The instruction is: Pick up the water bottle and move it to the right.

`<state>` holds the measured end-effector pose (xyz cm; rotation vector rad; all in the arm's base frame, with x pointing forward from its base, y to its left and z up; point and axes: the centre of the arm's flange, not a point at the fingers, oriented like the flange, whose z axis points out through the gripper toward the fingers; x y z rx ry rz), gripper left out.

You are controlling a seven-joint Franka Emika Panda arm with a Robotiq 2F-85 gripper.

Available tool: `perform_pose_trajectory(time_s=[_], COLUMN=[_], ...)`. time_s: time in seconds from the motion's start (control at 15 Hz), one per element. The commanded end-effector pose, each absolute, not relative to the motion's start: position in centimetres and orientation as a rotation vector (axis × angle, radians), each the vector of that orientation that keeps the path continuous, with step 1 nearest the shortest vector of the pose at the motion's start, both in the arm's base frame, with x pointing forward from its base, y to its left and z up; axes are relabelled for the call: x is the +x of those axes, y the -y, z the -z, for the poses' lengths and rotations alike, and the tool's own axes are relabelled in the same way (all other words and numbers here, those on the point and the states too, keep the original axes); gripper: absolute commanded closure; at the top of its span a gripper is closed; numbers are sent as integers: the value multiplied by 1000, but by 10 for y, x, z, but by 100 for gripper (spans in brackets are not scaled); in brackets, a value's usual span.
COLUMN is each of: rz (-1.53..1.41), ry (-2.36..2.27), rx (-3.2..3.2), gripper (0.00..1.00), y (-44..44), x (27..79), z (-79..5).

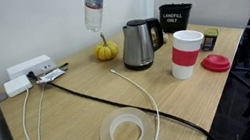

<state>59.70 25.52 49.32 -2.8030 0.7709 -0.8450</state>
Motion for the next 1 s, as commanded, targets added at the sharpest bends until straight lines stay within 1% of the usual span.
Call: perform_pose_trajectory(time_s=[0.0, 0.4, 0.53, 0.73, 0.93], rz=[875, 1058, 1128, 1129, 1067], ry=[-886, -1316, -1447, -1618, -1727], rx=[-2780, -2651, -2661, -2699, -2712], gripper=[90, 90, 90, 90, 90], y=[-248, -191, -178, -165, -155], x=[609, 657, 666, 668, 670], z=[-494, -489, -484, -458, -426])
